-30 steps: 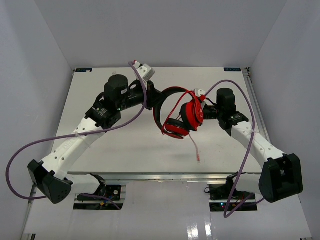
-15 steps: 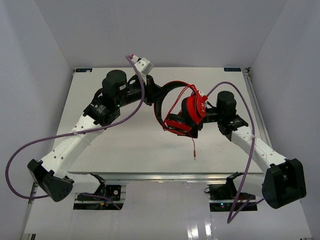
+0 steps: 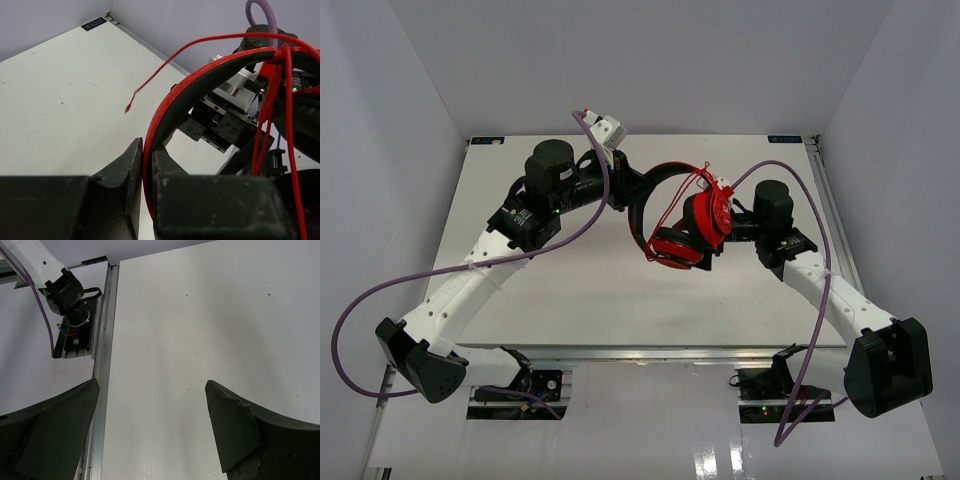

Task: Wrap the headphones

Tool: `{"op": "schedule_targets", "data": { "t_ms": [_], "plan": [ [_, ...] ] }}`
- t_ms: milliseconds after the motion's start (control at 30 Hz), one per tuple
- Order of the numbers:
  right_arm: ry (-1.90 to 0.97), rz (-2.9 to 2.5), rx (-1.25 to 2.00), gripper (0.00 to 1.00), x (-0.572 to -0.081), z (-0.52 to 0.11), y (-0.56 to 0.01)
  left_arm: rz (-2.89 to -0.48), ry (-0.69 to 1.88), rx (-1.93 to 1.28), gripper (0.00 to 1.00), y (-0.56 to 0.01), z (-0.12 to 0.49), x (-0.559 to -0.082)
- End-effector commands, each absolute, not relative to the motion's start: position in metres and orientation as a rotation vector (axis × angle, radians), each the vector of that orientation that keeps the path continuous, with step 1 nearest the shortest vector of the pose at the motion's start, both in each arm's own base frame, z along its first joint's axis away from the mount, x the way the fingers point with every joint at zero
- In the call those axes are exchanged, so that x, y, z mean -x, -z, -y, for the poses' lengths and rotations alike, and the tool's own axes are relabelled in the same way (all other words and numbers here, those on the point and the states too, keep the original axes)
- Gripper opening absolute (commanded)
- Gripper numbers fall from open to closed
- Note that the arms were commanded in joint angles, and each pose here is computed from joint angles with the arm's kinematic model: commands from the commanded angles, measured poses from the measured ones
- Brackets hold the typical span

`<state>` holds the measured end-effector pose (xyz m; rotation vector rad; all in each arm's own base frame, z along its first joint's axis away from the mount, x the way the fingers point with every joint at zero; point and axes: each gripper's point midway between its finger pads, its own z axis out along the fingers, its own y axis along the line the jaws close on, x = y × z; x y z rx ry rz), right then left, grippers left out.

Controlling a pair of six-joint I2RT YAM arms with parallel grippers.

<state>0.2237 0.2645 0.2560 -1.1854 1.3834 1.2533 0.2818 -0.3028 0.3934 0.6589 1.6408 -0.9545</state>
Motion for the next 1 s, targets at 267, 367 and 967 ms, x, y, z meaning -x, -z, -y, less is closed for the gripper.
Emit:
{"op": "schedule_targets", "data": {
  "t_ms": [267,367,967],
  "plan": [
    [-1.235,-1.328,1.197,0.93,-0.225,-0.266,-0.269,-1.536,1.009,-0.643,0.00,-0.435,0.298,-0.267],
    [-1.236,-1.330,1.197,0.93,-0.224,-0.266,-0.269,-1.537,1.009,-0.644,0.00,-0.434,0.298,-0.267],
    [-1.360,-1.268,1.318,0.93,-0.196,-0.263,-0.259,-1.538,0.965,-0.603,0.00,-0.438,0.292,-0.274]
  ]
}}
